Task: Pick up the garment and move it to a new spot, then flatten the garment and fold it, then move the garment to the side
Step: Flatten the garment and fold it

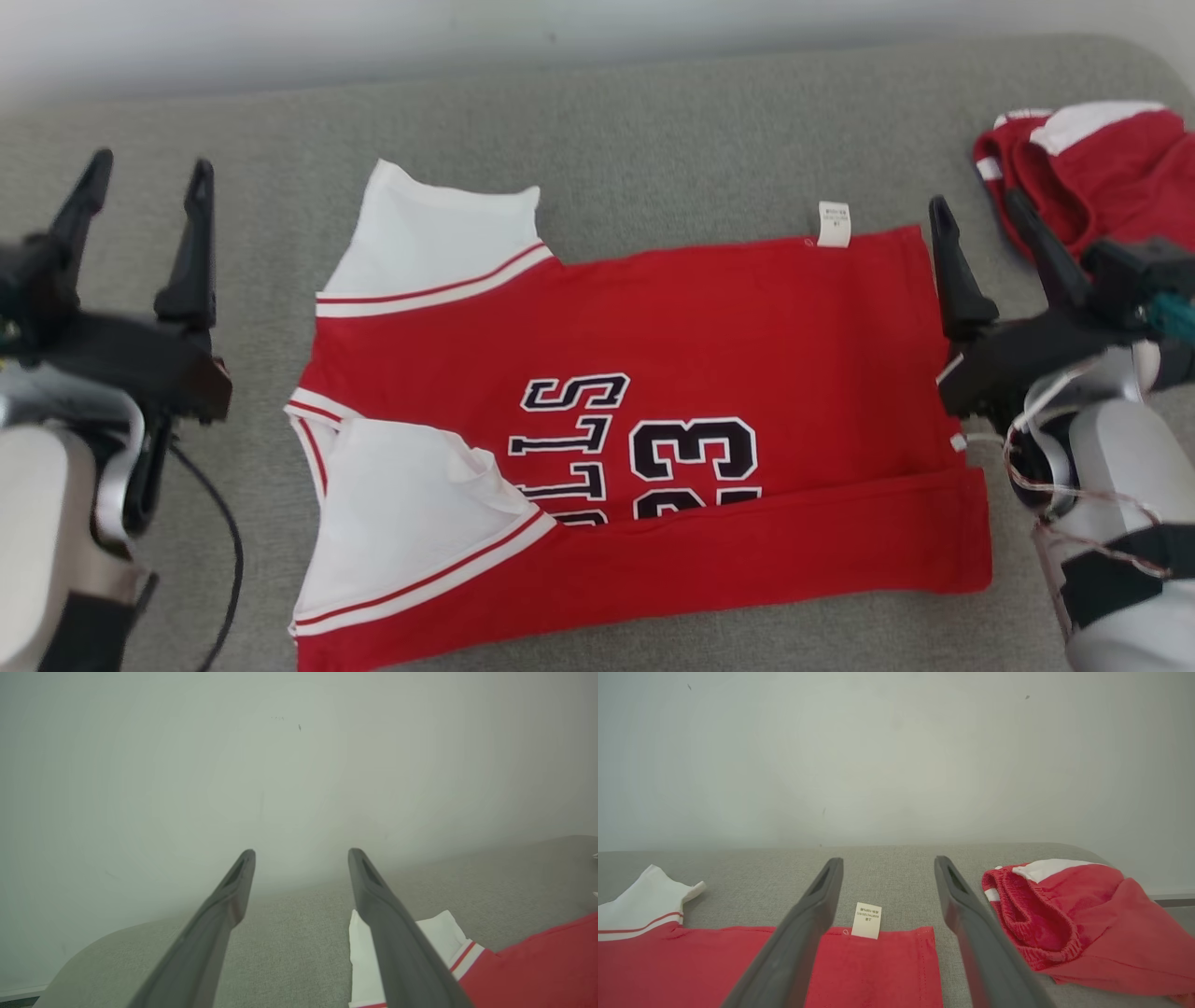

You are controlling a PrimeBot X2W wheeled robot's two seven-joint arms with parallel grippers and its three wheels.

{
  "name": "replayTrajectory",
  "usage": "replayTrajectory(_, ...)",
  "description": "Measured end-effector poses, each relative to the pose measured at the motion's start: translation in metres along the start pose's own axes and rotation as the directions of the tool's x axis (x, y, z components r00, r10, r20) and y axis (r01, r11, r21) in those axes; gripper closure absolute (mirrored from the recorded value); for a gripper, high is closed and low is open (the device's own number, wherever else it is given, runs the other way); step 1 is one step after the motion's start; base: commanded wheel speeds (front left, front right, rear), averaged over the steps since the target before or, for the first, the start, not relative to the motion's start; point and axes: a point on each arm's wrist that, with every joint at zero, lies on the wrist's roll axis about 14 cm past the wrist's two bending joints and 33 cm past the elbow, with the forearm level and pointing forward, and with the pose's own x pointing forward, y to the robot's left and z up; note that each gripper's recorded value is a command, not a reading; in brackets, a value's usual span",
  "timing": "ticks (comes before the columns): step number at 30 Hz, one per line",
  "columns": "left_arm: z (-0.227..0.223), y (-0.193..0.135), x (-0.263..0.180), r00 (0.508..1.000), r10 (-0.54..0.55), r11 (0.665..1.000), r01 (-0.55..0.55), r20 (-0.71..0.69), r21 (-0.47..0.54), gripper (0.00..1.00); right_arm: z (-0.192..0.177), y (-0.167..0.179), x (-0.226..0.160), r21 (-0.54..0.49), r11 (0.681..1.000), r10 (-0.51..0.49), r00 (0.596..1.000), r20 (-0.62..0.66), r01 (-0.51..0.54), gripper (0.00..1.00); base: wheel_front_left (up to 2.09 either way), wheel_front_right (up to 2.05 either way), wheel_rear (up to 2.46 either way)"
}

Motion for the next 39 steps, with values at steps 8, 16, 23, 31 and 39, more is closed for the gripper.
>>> replayTrajectory(8,-0.06,-0.006,0.052,0.977,-0.065,0.997,0.058,-0.202,-0.041,0.0,-0.041,-0.018,0.034,-0.041,0.999,-0.023,0.983,-0.181,0.015,0.0,0.0,0.0,0.0)
replayTrajectory(16,-0.115,-0.02,0.08,0.905,-0.124,0.992,0.101,-0.406,-0.077,0.0,-0.073,-0.031,0.046,-0.062,0.998,-0.046,0.943,-0.33,0.027,0.0,0.0,0.0,0.0)
replayTrajectory(23,-0.144,-0.048,0.097,0.831,-0.204,0.978,0.197,-0.518,-0.069,0.0,-0.093,-0.033,0.059,-0.069,0.997,-0.049,0.902,-0.428,0.021,0.0,0.0,0.0,0.0)
replayTrajectory(31,-0.173,-0.052,0.102,0.754,-0.218,0.971,0.231,-0.619,-0.061,0.0,-0.111,-0.031,0.065,-0.069,0.998,-0.043,0.863,-0.504,0.01,0.0,0.0,0.0,0.0)
replayTrajectory(39,-0.187,-0.055,0.108,0.71,-0.223,0.967,0.245,-0.668,-0.063,0.0,-0.124,-0.03,0.065,-0.068,0.998,-0.042,0.82,-0.571,0.004,0.0,0.0,0.0,0.0)
